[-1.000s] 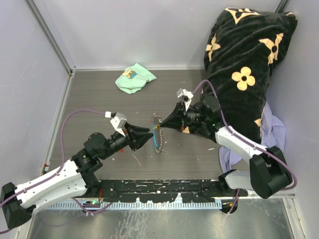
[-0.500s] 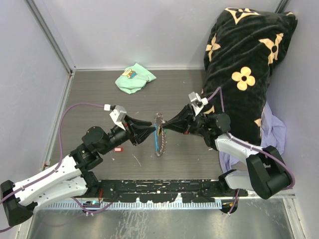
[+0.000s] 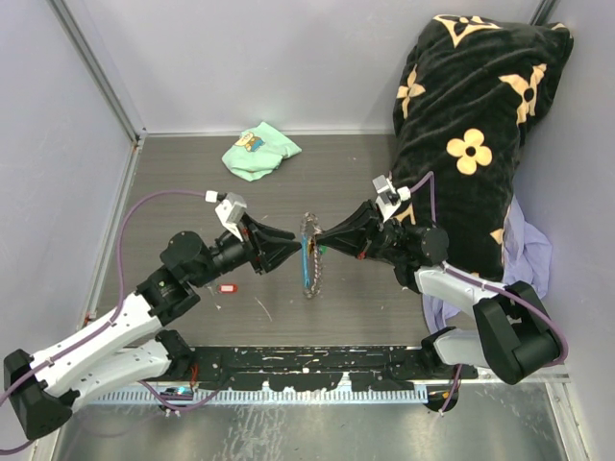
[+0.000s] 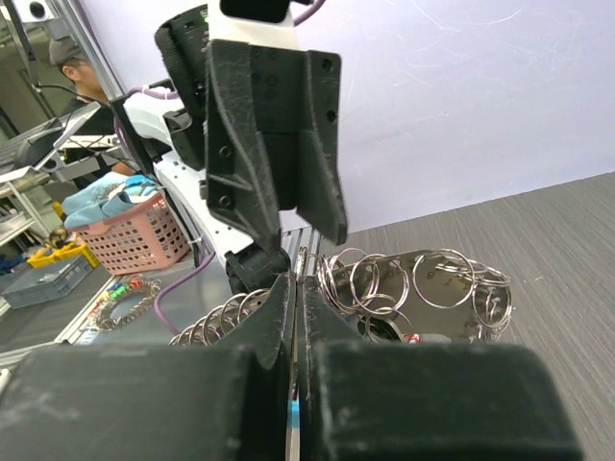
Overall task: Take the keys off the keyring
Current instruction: Remove the key from the keyring.
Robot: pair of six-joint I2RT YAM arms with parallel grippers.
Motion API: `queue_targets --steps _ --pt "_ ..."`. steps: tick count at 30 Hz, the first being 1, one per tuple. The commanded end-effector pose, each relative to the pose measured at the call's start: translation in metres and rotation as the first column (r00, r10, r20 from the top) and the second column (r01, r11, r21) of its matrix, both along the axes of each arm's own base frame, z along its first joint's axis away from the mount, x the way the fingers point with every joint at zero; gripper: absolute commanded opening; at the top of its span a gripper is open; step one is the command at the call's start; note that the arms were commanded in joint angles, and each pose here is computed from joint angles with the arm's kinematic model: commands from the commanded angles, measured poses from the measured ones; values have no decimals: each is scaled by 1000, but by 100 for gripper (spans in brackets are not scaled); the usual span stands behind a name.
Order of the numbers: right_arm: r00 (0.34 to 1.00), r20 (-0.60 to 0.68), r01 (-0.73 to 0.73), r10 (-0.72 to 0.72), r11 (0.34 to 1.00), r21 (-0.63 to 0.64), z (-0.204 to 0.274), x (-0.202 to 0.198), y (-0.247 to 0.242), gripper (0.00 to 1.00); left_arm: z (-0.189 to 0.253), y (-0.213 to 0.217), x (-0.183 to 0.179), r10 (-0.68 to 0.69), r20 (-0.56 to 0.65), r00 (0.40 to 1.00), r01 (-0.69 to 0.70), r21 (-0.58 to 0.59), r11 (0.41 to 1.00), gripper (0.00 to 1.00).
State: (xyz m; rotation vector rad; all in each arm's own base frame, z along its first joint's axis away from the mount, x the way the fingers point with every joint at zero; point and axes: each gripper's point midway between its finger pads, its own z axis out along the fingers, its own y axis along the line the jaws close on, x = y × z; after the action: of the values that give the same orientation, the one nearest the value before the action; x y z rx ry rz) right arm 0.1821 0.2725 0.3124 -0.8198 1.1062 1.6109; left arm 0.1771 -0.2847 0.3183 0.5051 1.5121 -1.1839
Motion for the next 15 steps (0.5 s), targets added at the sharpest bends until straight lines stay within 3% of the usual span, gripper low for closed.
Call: queue_targets --steps 1,9,15 --pt "986 167 -9 -11 993 118 36 -20 -10 1 37 1 -5 -93 41 995 97 -110 989 38" --pt "986 166 -21 3 994 109 35 -21 -10 1 38 -7 -7 -201 33 979 204 -131 970 48" --pt "987 162 -25 8 994 106 34 -21 -10 1 31 -10 -2 -209 13 978 209 -118 971 48"
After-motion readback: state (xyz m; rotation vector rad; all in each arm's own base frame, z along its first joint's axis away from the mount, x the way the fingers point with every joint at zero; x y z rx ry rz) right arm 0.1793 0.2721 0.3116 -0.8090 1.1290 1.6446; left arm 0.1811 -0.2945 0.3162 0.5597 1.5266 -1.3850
